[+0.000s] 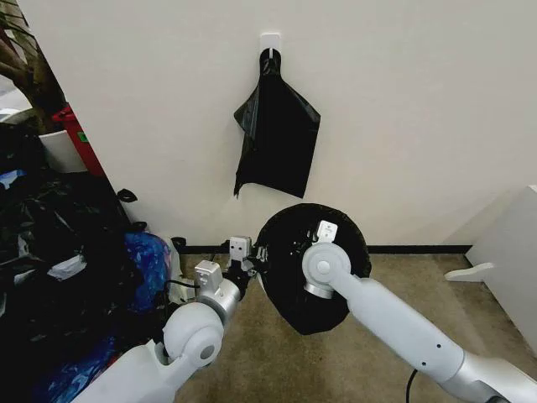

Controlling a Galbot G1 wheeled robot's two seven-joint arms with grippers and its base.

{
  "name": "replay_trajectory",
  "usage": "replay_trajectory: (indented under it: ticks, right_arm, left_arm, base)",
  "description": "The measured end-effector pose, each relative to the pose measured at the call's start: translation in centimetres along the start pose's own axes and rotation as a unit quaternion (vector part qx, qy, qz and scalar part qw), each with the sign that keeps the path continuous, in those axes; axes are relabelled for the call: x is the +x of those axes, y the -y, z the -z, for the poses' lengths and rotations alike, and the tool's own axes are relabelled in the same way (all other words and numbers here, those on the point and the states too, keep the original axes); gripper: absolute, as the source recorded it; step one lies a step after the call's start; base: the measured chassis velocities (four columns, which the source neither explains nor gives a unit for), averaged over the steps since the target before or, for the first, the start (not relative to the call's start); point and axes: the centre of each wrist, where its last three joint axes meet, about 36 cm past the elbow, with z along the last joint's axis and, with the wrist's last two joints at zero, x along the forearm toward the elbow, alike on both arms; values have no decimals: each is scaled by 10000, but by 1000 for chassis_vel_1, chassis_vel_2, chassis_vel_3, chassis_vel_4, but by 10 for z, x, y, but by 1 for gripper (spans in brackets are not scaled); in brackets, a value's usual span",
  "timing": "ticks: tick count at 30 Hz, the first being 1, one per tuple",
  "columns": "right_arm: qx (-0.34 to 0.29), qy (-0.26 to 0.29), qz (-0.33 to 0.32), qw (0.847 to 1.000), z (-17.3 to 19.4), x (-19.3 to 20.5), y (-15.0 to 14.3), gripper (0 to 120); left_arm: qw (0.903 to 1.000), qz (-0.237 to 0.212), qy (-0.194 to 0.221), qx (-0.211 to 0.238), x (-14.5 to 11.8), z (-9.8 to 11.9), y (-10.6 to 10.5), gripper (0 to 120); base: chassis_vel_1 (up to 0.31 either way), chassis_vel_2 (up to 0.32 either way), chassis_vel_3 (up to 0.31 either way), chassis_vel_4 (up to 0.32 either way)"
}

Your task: Place the garbage bag over the trash bin.

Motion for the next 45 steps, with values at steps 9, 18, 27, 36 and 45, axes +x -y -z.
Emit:
replay_trajectory:
  ticks: [9, 18, 27, 36, 45]
  right_arm:
    - [182, -51, 498, 9986, -11, 40, -10, 0]
    - [371, -231, 391, 9983, -30, 39, 1, 0]
    - [444, -326, 410, 9976, -47, 40, -2, 0]
    - [352, -29, 396, 9986, -15, 45, -2, 0]
    - [353, -116, 43, 9993, -21, 20, 8, 0]
  left_arm:
    - [9999, 89, 4, -72, -3, -1, -6, 1]
    - [9999, 107, 86, -52, -8, 1, -6, 1]
    - [9999, 80, 115, -59, -12, 4, -6, 1]
    - [9999, 90, 75, -47, -12, 0, -6, 1]
    - [9999, 79, 96, -41, -9, 2, -6, 1]
  base:
    - [0, 0, 0, 0]
    - [0, 0, 0, 0]
    - [0, 0, 0, 0]
    - [0, 0, 0, 0]
    - [0, 0, 0, 0]
